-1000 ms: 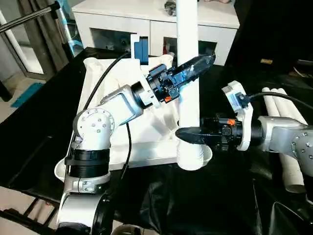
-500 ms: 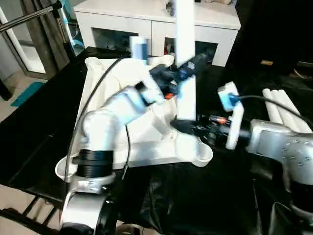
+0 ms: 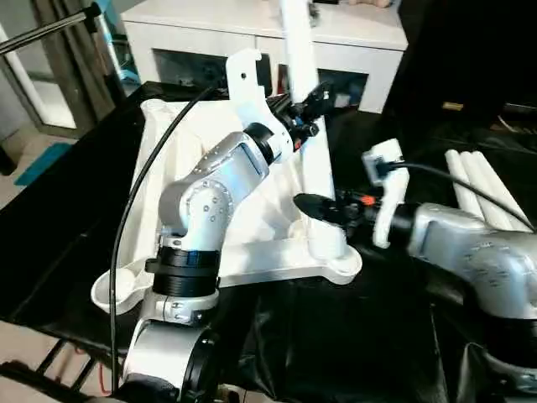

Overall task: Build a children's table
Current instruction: Pick table leg

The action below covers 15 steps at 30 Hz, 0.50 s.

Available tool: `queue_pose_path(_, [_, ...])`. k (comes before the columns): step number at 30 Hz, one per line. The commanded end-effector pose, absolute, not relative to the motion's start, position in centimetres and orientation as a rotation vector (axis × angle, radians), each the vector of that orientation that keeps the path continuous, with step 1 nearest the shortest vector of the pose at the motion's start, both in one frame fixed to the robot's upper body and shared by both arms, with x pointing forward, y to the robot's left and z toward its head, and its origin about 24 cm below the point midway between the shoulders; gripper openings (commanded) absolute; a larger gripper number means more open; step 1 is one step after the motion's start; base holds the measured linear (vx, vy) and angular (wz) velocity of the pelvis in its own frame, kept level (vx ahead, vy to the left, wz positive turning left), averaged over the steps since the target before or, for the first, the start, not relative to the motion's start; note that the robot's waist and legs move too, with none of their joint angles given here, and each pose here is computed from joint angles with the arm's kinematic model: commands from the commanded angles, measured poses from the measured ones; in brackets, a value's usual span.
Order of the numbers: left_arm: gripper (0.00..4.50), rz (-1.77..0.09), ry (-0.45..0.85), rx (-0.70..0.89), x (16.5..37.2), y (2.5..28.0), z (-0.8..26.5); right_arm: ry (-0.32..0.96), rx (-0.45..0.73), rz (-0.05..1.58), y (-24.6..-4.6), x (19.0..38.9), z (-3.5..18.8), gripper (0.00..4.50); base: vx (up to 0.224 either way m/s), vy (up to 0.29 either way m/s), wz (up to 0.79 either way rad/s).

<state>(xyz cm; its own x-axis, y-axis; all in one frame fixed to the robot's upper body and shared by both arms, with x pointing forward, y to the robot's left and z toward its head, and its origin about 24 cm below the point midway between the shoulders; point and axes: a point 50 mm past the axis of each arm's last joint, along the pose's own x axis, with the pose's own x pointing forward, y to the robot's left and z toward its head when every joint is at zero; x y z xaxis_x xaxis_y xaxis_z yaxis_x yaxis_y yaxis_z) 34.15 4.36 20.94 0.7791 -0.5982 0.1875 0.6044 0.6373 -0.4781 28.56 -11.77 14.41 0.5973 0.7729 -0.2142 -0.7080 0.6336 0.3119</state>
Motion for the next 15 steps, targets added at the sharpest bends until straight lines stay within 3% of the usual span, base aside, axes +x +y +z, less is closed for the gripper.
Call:
queue_pose_path(1, [1.92, -0.683, 0.012, -0.535, 34.2, 4.3, 20.7, 0.250, 0.190, 0.834, -12.0, 29.4, 16.1, 2.58, 0.000, 0.000, 0.00])
queue_pose_path(12, [1.80, -0.754, -0.006, -0.477, 33.8, 4.3, 20.7, 0.227, 0.132, 0.808, -13.4, 29.7, 17.4, 3.29, 0.000, 0.000, 0.00])
queue_pose_path(15, [1.80, -0.806, -0.028, -0.468, 33.8, 4.4, 21.2, 0.305, 0.121, 0.854, -14.1, 29.5, 17.2, 3.29, 0.000, 0.000, 0.00])
